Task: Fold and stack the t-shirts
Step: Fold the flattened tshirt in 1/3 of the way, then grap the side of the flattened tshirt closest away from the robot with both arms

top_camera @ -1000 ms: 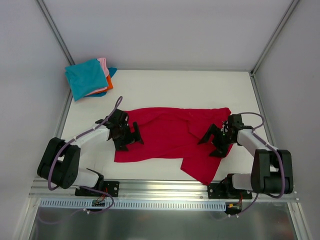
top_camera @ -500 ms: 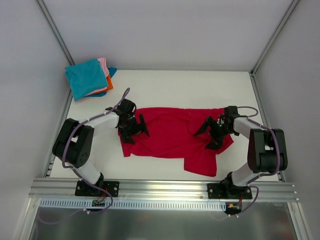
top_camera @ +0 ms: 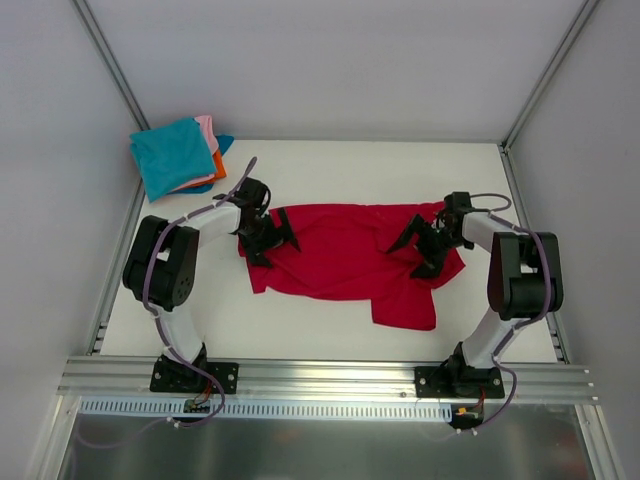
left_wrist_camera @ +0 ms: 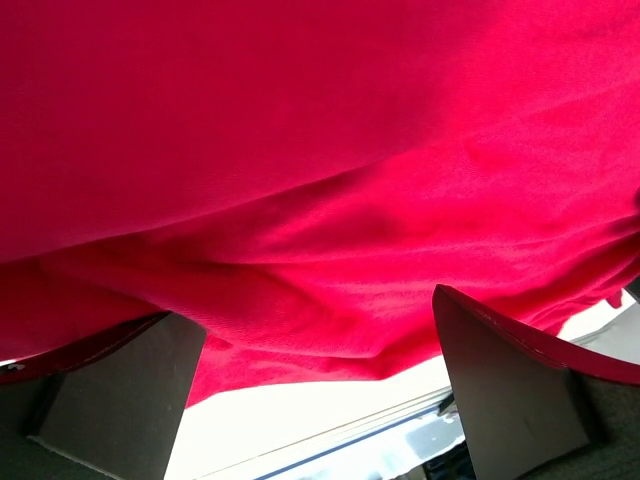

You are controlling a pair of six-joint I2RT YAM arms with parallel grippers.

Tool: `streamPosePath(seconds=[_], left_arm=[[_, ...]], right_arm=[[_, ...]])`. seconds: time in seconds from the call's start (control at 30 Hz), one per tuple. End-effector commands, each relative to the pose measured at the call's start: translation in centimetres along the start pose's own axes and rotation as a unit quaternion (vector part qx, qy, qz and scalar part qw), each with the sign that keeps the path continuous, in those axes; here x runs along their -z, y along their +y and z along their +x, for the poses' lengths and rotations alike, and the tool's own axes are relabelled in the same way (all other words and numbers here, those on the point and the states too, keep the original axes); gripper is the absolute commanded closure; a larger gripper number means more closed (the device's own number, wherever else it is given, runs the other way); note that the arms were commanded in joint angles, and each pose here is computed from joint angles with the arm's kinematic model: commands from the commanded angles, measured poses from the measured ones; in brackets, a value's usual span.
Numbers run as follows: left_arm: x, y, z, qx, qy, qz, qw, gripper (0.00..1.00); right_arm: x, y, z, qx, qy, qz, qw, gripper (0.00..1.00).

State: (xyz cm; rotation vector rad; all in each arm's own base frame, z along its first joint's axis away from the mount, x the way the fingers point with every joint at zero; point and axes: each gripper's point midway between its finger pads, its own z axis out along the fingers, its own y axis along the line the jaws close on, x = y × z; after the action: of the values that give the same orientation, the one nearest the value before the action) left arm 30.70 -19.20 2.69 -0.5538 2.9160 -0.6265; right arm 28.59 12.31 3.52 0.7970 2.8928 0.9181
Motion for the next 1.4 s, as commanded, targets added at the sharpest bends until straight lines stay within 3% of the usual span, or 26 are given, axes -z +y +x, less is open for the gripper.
streamPosePath(seconds=[0.0, 0.3, 0.6, 0.83, 1.1, 1.37], left_arm=[[-2.5, 4.3, -3.1, -0.015, -0.034, -0.06, 0.998, 0.01], [-0.6, 1.3, -9.6, -0.009, -0.065, -0.036, 0.997, 0.01], [-0.9, -0.7, -12.6, -0.014, -0.064, -0.023, 0.998, 0.01], [0.6, 0.0, -10.3, -0.014, -0.065, -0.013, 0.998, 0.01], [1.2, 3.9, -4.3, -0.005, -0.052, -0.02, 0.998, 0.01], [3.9, 4.0, -2.7, -0.025, -0.072, -0.005, 0.997, 0.01]], right_arm=[[-1.1, -1.3, -3.8, 0.038, -0.053, 0.047, 0.997, 0.0], [-1.0, 1.6, -8.4, 0.045, -0.06, 0.043, 0.996, 0.0], [-0.9, 3.4, -11.6, 0.037, -0.059, 0.034, 0.997, 0.01], [-0.2, 1.4, -8.0, 0.036, -0.055, 0.04, 0.997, 0.01], [0.8, -1.0, -2.8, 0.04, -0.067, 0.025, 0.997, 0.01], [1.9, -2.0, -0.9, 0.052, -0.071, 0.031, 0.996, 0.01]])
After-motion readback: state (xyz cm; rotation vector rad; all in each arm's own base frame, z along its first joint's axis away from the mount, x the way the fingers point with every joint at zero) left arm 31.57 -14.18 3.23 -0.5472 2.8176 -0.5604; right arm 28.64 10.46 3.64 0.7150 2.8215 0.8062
